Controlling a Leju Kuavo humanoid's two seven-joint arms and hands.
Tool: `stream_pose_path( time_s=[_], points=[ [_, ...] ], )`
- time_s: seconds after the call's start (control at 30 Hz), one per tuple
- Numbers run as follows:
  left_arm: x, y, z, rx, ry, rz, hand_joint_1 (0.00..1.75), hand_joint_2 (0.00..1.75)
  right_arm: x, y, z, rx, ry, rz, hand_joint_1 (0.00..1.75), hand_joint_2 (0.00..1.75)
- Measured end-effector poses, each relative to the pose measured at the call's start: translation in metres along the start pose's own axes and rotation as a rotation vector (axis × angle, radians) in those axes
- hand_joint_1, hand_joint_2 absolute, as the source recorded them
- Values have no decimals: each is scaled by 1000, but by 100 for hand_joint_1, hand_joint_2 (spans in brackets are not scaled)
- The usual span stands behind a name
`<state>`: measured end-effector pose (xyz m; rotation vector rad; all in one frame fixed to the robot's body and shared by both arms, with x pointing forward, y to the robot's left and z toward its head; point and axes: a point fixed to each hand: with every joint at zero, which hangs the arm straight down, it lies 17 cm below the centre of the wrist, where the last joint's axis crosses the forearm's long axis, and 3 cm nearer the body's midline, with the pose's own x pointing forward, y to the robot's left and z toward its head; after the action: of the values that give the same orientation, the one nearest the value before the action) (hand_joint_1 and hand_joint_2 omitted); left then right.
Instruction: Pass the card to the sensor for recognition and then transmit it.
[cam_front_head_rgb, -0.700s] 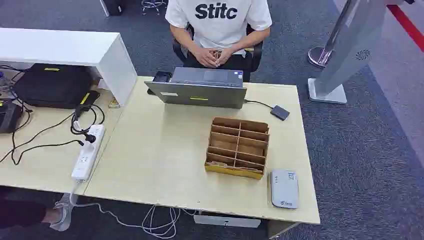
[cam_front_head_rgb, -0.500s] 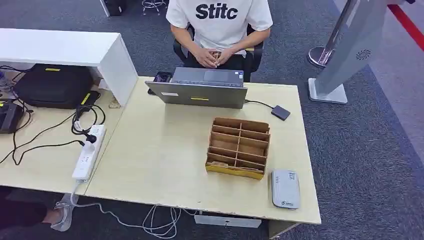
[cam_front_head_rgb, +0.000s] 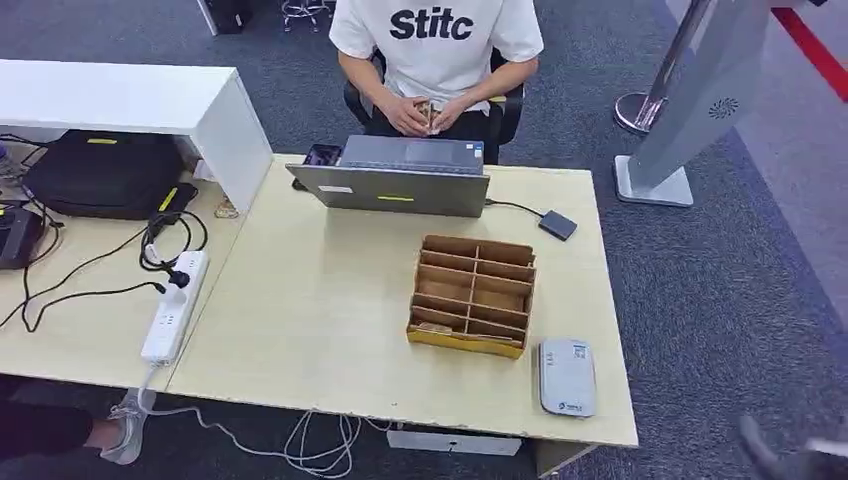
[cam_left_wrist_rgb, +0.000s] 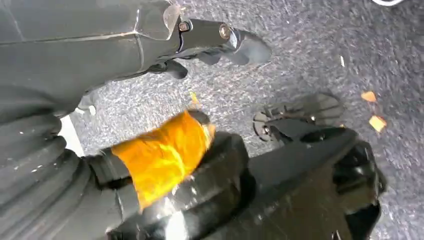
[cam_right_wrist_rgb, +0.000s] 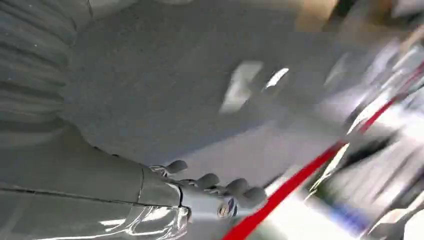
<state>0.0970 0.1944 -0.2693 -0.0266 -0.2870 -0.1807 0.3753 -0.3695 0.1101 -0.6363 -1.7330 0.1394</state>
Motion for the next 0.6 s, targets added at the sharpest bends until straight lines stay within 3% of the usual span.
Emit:
stream_pose_path(
  time_s=[0.1, 0.17, 0.6],
  points=[
    [1, -2, 0, -13, 5, -11, 0, 175, 98, 90, 13, 163, -267, -137, 0, 175],
    [1, -3, 0, -17, 7, -20, 0, 175, 125, 116, 26, 232, -356, -187, 0, 175],
    [2, -4, 0, -26, 6, -42, 0, 175, 78, 91, 17, 161, -283, -155, 0, 175]
  ],
)
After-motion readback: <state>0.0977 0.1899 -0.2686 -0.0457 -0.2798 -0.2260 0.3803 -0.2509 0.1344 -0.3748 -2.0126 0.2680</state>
